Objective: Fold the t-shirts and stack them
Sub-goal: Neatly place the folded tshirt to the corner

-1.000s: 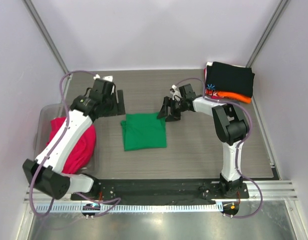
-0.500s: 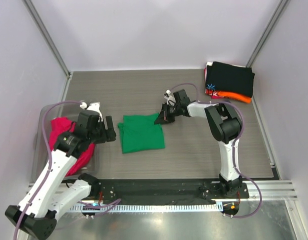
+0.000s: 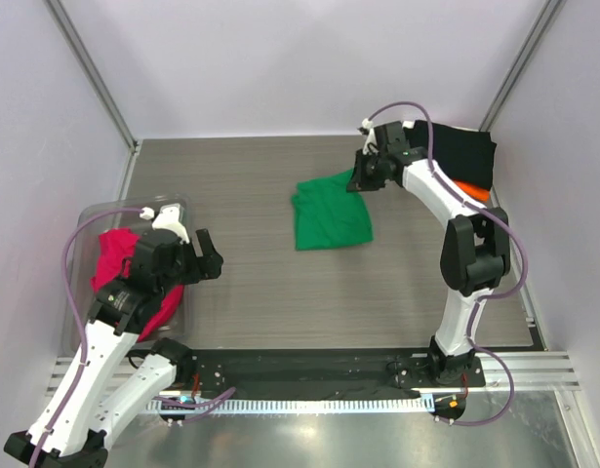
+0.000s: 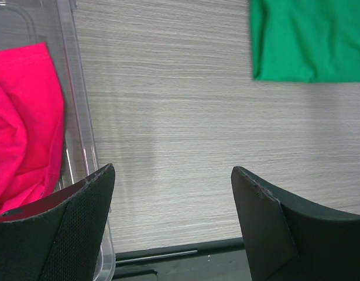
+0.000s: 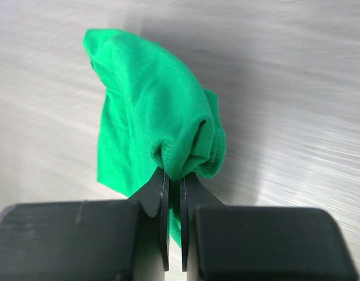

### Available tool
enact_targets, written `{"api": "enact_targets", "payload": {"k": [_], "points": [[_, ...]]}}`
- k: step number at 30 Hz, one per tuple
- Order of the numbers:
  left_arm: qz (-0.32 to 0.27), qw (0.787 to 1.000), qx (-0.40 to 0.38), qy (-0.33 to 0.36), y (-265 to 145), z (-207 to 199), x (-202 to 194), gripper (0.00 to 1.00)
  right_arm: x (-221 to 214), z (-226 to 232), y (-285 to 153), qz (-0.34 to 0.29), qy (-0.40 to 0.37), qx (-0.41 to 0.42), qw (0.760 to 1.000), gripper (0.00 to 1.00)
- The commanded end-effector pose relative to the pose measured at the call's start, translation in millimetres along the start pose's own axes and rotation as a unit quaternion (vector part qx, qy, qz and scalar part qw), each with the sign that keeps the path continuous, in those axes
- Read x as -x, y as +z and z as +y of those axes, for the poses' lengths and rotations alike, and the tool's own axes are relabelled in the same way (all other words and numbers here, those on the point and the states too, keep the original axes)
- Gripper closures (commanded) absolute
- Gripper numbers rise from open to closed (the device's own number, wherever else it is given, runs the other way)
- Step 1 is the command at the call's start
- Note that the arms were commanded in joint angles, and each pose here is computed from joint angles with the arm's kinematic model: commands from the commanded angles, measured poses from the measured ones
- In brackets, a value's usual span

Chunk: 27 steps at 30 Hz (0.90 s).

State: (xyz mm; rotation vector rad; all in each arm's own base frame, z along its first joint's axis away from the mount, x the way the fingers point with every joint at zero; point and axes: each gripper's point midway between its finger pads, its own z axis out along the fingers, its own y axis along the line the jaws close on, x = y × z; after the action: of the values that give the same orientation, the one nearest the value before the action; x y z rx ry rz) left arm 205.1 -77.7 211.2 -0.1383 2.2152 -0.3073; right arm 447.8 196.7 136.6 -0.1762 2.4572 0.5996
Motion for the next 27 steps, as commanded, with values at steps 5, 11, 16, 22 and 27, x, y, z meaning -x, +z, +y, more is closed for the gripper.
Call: {"api": "enact_targets", "payload": {"k": [5,11,16,22,27], "points": [[-0.02,1.0,-0.003,-0.009,4,-3,10,0.18,67,-60,-63,-0.065,-0.055,-0.138,0.987,0.99],[-0.009,1.0,-0.003,-0.007,8,-4,6,0.18,117,-86,-98,-0.113,-0.071,-0.179,0.975,0.99],[-0.002,1.0,-0.003,-0.006,10,-5,5,0.19,152,-99,-121,-0.149,-0.08,-0.196,0.966,0.99],[0.001,1.0,-0.002,-0.006,12,-4,4,0.19,186,-114,-153,-0.194,-0.076,-0.208,0.956,0.99],[0.005,1.0,-0.001,-0.005,13,-4,3,0.18,210,-111,-179,-0.235,-0.083,-0.203,0.947,0.99]]}}
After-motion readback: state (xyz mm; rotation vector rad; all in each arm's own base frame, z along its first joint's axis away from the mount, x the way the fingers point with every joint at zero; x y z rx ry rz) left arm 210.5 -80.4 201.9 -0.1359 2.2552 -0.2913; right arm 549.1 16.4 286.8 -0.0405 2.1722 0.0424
